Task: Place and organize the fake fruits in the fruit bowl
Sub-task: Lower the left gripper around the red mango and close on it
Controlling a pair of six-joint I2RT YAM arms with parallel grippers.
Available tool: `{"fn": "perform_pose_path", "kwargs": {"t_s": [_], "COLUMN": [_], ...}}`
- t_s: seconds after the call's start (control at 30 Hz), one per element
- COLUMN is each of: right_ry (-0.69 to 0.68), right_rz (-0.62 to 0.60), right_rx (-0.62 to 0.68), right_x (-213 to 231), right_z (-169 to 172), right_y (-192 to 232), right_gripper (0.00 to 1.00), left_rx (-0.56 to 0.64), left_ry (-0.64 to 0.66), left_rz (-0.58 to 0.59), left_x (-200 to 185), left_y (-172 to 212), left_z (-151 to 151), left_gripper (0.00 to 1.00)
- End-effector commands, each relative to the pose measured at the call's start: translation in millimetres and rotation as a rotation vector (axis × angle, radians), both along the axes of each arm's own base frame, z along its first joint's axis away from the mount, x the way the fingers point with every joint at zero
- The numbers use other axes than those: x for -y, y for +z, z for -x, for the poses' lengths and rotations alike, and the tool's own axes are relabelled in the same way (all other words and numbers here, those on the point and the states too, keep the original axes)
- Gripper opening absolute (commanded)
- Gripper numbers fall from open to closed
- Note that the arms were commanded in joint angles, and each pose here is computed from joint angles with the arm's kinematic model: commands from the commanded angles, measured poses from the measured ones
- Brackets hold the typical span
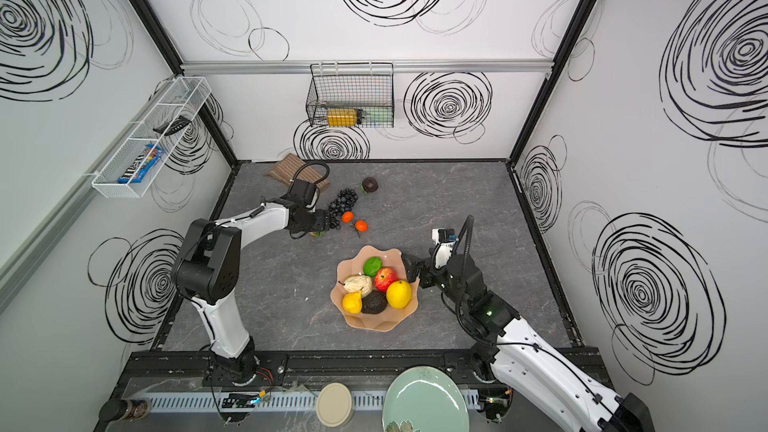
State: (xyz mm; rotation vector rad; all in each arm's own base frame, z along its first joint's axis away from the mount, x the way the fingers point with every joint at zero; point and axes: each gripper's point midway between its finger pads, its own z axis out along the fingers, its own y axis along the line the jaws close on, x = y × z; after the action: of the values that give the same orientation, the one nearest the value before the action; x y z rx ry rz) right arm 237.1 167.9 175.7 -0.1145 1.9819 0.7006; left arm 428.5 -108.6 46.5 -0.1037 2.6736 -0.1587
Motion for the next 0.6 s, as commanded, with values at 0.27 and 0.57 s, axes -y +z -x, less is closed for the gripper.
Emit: {"fn": "perform_pose_path", "kwargs": {"t_s": [0.27, 0.57], "right_ry": [0.002, 0.005], "right_rz": [-0.026, -0.019], "right_rx": [0.005, -0.001], "right_x": [-2.0, -3.1], "right_z": [-1.7, -3.0], "right_y": [1.4, -0.6], "right_gripper": [0.97, 0.97], "left_rx": [0.045, 0.027], "left_ry": [0.080, 0.014], "left_rz": [0.050, 0.123], "left_x": [-17.2, 2.1], "left_y": [7.2, -5.1], "left_z": [-14.9, -15.7], "left_gripper": [0.86, 0.92]}}
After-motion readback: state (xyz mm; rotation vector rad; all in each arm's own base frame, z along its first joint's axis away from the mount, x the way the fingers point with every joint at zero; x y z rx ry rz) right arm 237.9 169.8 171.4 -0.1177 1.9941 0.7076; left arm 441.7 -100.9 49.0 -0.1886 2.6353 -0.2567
